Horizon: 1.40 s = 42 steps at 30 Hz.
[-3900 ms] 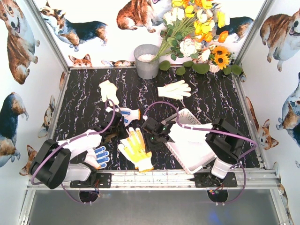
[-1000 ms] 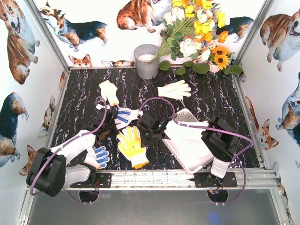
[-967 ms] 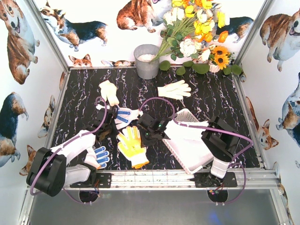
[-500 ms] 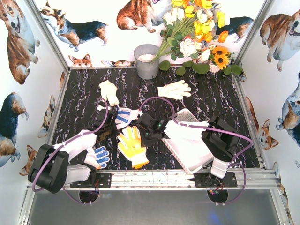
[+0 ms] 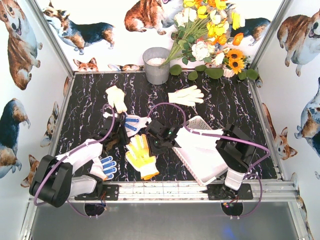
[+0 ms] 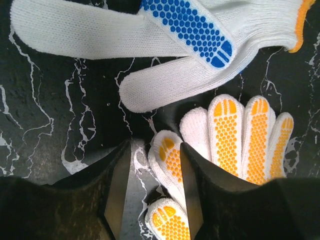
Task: Put the gloves into the storage basket
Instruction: Pair the glove with the glove.
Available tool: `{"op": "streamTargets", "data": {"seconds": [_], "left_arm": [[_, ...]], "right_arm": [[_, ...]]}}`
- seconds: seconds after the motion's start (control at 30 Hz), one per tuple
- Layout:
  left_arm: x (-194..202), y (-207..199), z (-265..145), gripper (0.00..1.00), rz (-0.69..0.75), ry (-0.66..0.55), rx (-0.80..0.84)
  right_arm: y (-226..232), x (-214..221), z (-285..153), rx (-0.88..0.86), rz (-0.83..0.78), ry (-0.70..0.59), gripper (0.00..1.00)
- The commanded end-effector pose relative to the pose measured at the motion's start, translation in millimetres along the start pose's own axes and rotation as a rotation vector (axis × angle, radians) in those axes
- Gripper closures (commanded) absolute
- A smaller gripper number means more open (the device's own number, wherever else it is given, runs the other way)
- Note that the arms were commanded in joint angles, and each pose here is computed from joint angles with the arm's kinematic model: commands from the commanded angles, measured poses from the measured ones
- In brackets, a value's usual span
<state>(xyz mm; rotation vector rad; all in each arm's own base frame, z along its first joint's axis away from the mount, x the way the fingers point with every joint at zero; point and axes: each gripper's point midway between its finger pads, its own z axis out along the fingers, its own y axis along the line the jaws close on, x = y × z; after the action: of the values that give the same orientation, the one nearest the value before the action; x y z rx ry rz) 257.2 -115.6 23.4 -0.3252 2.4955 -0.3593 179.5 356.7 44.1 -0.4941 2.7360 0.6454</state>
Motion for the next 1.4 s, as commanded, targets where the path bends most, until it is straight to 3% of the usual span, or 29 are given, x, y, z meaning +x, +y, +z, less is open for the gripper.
{"op": "streamTargets", "data": {"seconds": [0.0, 0.2, 0.37, 0.63, 0.93, 1.37], "left_arm": [[-15, -2, -10, 0.59, 0.003, -0.053, 0.006], [-26, -22, -22, 0.56, -0.001, -0.093, 0.107], [-25, -59, -20, 0.64, -0.051, -0.051, 0.285], [-17, -57, -1, 0.72, -0.083, 0.001, 0.265], [-15, -56, 13, 0.73, -0.104, 0.005, 0.256], [-11, -53, 22, 0.88, -0.121, 0.009, 0.242]], "right_arm": [[25, -31, -28, -0.064, -0.031, -0.111, 0.66], [32, -29, -44, -0.107, -0.022, -0.118, 0.61], [35, -20, -38, -0.14, 0.011, -0.09, 0.7], [33, -14, -14, -0.15, 0.054, -0.072, 0.79], [23, -10, 4, -0.095, 0.036, -0.037, 0.8], [17, -6, 11, -0.07, 0.036, -0.017, 0.82]]}}
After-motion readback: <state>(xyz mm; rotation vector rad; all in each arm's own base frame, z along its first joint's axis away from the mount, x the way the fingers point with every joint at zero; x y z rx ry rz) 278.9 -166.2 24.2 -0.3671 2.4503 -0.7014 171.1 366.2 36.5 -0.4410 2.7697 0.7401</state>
